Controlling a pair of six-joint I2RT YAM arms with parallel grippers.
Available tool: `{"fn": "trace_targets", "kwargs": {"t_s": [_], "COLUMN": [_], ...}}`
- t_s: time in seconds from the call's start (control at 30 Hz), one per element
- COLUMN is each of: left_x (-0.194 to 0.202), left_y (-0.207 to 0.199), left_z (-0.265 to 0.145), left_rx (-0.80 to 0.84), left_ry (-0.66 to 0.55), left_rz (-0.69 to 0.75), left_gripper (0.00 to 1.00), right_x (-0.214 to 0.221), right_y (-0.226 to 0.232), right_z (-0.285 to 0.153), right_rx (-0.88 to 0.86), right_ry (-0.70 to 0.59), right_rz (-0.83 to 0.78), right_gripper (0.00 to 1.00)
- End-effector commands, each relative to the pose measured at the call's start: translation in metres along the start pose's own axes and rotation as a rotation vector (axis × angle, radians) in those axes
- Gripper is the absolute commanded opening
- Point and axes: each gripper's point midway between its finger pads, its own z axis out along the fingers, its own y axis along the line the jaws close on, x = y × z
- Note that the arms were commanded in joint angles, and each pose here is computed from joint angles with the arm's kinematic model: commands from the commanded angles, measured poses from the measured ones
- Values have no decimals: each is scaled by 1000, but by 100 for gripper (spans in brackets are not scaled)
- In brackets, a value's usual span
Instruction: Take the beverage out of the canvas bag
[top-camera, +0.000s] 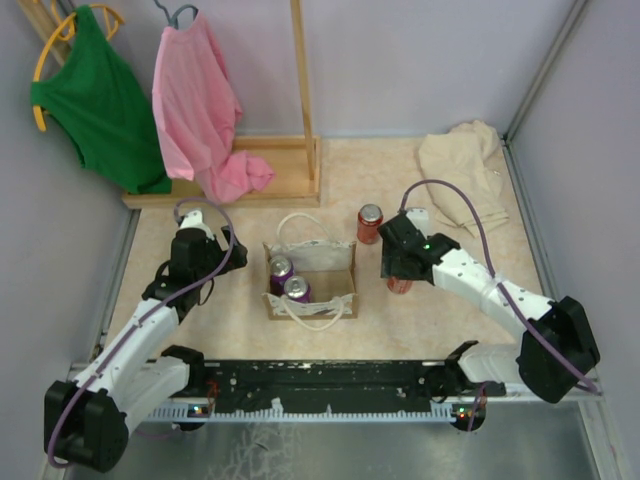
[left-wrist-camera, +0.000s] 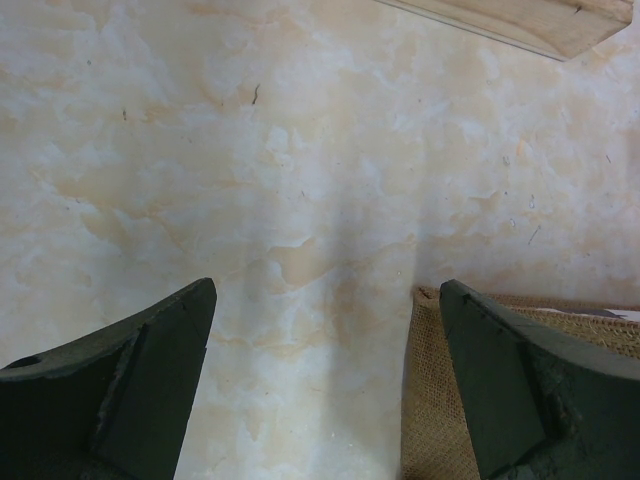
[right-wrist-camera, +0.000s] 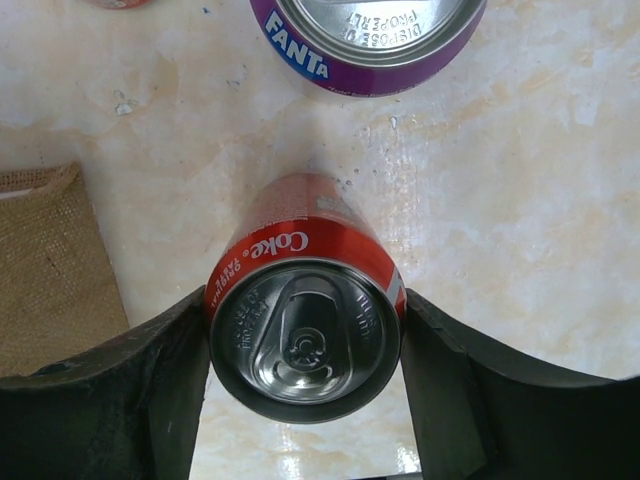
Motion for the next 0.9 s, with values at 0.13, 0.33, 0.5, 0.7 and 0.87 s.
{"fn": "trace_targets", "kwargs": {"t_s": [0.13,0.33,0.5,0.7,0.87], "left_x": [0,1,1,1,-1], "left_y": [-1,0,0,1,1], "left_z": [0,0,-1,-2,-1], "left_rx": [4,3,0,-3,-6], "left_ry": [-7,-6,-6,-9,-12], "left_rz": [-3,-4,-2,-9,-5], "left_gripper": [99,99,99,99,99], "right_x": [-25,-29,-55,-92,-107], "right_y": [1,-4,-8,2,62], "right_z": [-3,-6,-40,-115,-161], "right_rx": [13,38,11,-57,-250], "right_ry": [-76,-87,-170,-358,-425], "right_rz": [55,64,99,64,-74], "right_gripper": [80,99,99,92,85]}}
